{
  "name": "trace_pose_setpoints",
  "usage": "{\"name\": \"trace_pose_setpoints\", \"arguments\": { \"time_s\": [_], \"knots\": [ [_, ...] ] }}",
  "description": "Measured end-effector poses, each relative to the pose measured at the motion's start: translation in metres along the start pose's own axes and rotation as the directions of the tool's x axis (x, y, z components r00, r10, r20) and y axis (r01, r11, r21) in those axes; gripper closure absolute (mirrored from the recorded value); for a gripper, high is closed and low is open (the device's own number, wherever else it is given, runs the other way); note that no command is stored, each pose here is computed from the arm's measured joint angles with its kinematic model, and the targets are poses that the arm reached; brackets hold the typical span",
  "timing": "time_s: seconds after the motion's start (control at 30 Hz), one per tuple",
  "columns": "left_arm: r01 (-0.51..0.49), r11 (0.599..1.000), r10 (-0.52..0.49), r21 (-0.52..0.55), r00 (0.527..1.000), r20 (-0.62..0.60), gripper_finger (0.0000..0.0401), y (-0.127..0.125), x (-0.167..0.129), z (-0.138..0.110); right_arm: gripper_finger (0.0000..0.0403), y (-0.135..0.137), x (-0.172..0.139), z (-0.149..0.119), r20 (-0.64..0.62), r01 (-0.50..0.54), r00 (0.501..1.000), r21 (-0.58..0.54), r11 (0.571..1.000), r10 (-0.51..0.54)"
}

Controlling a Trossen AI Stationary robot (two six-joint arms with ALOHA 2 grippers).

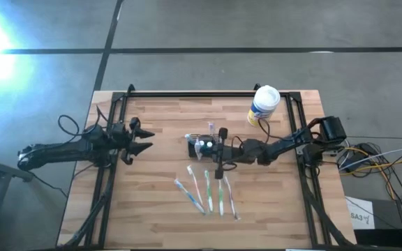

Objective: Pick & Place toothbrushing station
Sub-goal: Put the right blue toothbrush into the black wire organizer

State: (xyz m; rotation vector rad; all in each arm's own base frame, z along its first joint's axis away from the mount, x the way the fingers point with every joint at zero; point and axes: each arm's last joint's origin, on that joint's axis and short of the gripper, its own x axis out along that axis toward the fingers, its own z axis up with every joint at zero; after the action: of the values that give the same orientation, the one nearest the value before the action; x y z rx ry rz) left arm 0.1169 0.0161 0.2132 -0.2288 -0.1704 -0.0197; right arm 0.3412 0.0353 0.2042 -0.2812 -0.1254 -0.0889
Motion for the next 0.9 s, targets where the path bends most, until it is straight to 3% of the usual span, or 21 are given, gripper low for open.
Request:
{"name": "trace_pose_setpoints", "arguments": {
  "time_s": [0.37,0.67,0.9],
  "knots": [
    [0.057,0.996,-0.052,0.067,0.996,-0.07,0.0207,-0.01,0.037,0.032,0.0395,-0.009,0.012,0.011,0.028,0.02,0.999,0.007,1.0,-0.02],
    [0.096,0.989,-0.073,0.11,0.978,-0.194,0.0211,-0.015,0.072,0.032,0.0394,-0.015,0.031,0.019,-0.065,0.006,0.998,-0.031,1.0,-0.008],
    [0.126,0.973,-0.094,0.191,0.981,-0.167,0.021,-0.018,0.09,0.041,0.0394,-0.016,0.04,0.029,-0.074,0.002,0.997,-0.031,1.0,-0.004]
  ]
}}
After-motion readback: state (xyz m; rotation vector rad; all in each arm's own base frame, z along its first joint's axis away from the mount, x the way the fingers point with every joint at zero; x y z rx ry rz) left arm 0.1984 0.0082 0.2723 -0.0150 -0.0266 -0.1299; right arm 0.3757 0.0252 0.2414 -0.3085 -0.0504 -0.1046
